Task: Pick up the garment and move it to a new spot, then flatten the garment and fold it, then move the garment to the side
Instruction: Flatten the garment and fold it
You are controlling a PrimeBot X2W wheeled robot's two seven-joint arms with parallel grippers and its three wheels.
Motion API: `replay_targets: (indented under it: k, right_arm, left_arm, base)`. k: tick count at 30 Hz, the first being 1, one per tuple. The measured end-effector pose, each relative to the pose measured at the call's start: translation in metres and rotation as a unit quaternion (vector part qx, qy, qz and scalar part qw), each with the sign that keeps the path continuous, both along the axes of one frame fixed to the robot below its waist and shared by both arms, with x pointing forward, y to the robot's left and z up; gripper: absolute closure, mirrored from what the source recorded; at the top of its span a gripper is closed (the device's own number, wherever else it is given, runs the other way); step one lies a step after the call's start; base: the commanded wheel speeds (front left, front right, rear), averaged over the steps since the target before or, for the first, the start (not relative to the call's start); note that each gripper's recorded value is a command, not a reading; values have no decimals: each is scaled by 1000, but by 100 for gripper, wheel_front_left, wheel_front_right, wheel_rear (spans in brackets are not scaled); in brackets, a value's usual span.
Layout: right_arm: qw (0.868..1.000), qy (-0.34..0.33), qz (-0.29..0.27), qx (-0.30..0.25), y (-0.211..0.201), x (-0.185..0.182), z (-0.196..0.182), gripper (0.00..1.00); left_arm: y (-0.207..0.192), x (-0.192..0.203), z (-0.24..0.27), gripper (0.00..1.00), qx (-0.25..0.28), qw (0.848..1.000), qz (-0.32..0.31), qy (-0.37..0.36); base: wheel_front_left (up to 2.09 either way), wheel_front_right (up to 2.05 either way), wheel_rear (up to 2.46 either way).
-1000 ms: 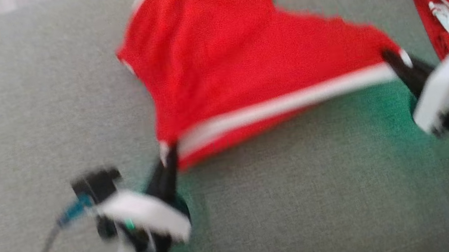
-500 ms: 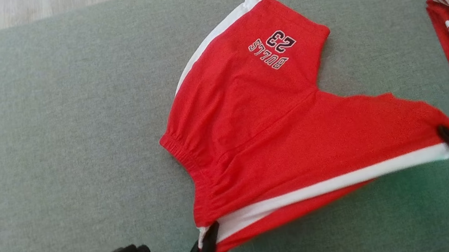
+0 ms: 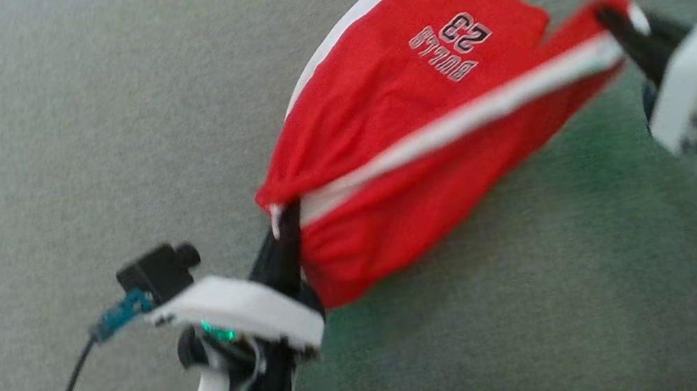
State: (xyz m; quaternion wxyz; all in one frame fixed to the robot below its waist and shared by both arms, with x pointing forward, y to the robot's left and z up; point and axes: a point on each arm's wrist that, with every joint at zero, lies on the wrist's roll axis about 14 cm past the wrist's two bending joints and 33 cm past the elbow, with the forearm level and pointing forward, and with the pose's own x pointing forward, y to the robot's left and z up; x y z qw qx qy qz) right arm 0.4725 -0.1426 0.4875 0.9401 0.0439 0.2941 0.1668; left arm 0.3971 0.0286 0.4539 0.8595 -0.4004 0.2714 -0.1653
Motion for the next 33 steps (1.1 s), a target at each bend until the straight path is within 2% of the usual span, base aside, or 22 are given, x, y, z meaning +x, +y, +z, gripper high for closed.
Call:
replay_targets:
  k: [6, 9, 16, 17, 18, 19, 20, 24, 29, 31, 33]
  right_arm:
    - [999, -11, 39, -2, 27, 48, -9, 100]
    - [999, -13, 44, -1, 36, 69, -17, 100]
    - [998, -2, 62, 2, 57, 93, -42, 100]
    - [998, -2, 63, 3, 60, 96, -45, 94]
    - [998, -4, 64, 4, 62, 99, -47, 53]
    - [998, -7, 66, 5, 65, 101, -49, 0]
    - [998, -9, 67, 9, 67, 104, -49, 0]
    - [997, -40, 62, 28, 72, 113, -39, 0]
    - [996, -52, 64, 39, 74, 106, -29, 0]
    - [996, -54, 64, 36, 70, 101, -24, 0]
    - [997, -51, 54, 30, 56, 92, -21, 0]
  left_arm:
    - [11, 31, -14, 100, -10, 999, 39, 14]
    - [26, 46, -22, 100, 3, 997, 72, 13]
    - [41, 60, -42, 100, 28, 994, 99, 20]
    - [43, 60, -45, 100, 26, 994, 104, 22]
    - [44, 61, -46, 73, 21, 994, 109, 22]
    - [44, 62, -46, 26, 17, 993, 111, 19]
    - [43, 63, -45, 0, 12, 993, 113, 17]
    - [37, 66, -35, 0, -13, 993, 117, -4]
    - [28, 57, -21, 0, -12, 993, 109, -42]
    - [33, 53, -13, 0, 5, 991, 113, -74]
    - [51, 40, -7, 0, 51, 984, 115, -124]
  base:
    - [0, 0, 0]
    - [0, 0, 0]
    - [0, 0, 0]
    - [0, 0, 0]
    - [0, 0, 0]
    - [0, 0, 0]
    - [0, 0, 0]
    - [0, 0, 0]
    - [0, 0, 0]
    - [0, 0, 0]
    - [0, 0, 0]
